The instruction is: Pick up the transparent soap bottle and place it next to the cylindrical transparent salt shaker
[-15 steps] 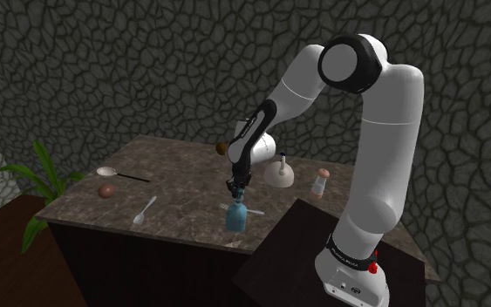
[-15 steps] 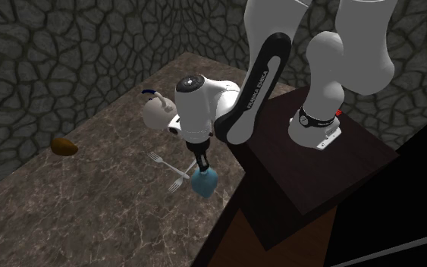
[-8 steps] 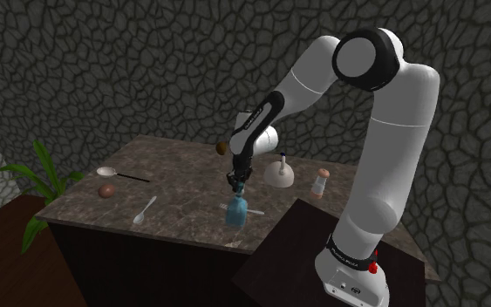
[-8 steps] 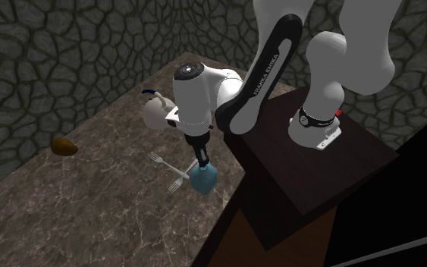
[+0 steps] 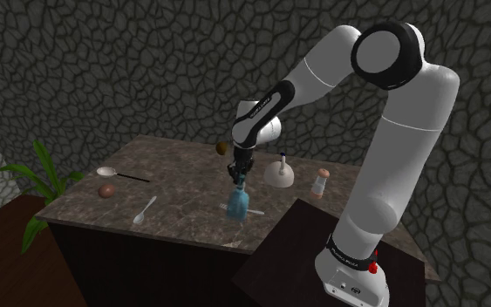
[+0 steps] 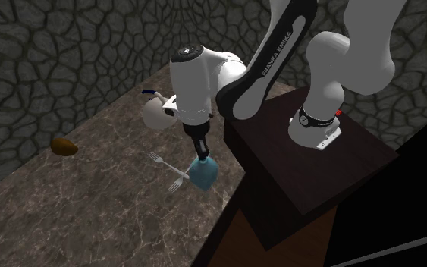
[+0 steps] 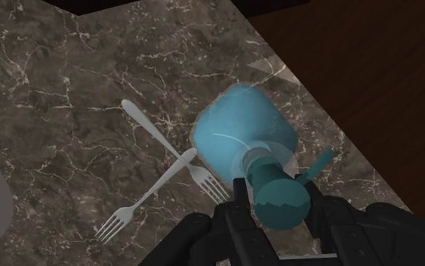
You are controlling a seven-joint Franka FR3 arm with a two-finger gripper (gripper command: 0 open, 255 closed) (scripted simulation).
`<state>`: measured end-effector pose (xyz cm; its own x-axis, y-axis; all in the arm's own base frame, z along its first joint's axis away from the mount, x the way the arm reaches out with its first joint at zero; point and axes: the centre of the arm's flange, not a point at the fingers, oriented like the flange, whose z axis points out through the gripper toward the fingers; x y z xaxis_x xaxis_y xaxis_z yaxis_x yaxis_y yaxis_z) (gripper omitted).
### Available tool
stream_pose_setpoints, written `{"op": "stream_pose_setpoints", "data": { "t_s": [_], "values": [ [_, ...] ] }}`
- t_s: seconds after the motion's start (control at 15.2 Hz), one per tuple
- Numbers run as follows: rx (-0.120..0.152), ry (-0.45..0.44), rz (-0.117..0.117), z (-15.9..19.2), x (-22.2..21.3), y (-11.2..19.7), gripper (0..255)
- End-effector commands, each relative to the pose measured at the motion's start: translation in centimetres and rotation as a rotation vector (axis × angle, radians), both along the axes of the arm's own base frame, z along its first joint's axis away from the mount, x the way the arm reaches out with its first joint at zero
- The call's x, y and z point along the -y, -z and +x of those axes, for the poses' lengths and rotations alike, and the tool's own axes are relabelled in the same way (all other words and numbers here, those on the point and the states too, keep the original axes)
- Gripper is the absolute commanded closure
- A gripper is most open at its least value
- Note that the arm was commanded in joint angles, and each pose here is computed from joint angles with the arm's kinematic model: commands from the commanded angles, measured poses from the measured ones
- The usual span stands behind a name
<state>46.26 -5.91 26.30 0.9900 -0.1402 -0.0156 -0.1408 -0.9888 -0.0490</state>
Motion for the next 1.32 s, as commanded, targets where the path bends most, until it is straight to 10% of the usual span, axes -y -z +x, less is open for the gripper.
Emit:
{"op": "stream_pose_setpoints", "data": {
  "t_s": [0.0, 1.25],
  "values": [
    [0.000, 0.000, 0.000, 0.0, 0.0, -1.1, 255],
    [0.000, 0.000, 0.000, 0.0, 0.0, -11.2, 255]
  ]
}}
